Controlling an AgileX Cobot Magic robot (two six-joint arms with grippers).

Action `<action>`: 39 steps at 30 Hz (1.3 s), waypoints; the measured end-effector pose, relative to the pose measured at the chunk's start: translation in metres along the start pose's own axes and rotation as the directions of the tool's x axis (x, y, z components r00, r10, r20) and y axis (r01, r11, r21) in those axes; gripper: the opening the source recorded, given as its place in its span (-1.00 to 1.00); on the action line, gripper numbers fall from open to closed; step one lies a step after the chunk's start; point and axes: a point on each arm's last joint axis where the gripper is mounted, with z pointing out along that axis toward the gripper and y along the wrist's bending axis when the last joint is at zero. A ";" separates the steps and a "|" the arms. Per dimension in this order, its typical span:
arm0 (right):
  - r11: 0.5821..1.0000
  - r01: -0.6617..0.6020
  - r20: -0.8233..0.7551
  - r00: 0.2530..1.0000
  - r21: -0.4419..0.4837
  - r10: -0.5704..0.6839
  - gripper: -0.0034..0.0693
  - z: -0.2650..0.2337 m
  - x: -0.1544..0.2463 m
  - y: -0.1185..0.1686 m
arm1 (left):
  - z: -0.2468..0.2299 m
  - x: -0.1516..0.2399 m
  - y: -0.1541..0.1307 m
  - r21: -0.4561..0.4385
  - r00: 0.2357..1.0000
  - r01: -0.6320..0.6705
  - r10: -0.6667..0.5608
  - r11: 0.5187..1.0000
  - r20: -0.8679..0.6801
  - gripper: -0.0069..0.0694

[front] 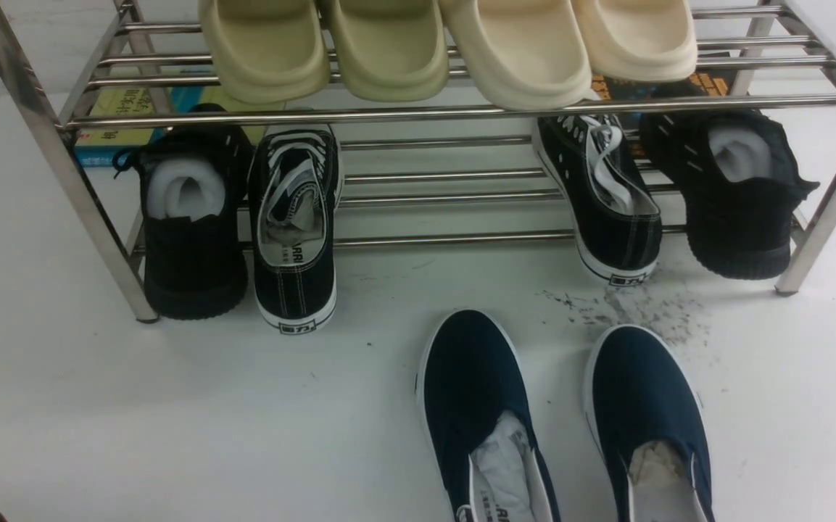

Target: Take the shoes off the shelf with your hand on the white table.

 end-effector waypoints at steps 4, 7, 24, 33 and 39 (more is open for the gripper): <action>0.930 0.367 -0.018 0.930 0.001 -0.367 -0.91 0.000 -0.056 0.057 | 0.000 0.000 0.000 0.000 1.000 0.000 0.000 1.000 0.000 -0.26; 0.854 0.519 -0.341 0.809 0.035 -0.478 -0.94 0.019 -0.074 0.075 | 0.000 0.000 0.000 0.000 1.000 0.000 0.000 1.000 0.000 -0.26; 0.816 0.492 -0.875 0.196 -0.303 -0.443 -0.28 0.209 -0.003 0.102 | 0.000 0.002 -0.008 0.072 0.919 0.394 -0.391 0.916 -0.053 -0.24; 0.664 0.705 -0.862 0.153 -0.248 -0.484 0.37 0.302 0.032 0.136 | -0.001 0.004 -0.016 0.091 0.624 0.781 -0.764 0.618 -0.163 -0.21; 0.637 0.742 -0.860 0.169 -0.211 -0.481 0.48 0.324 0.038 0.136 | 0.000 0.003 -0.016 0.101 0.599 0.801 -0.785 0.590 -0.157 -0.21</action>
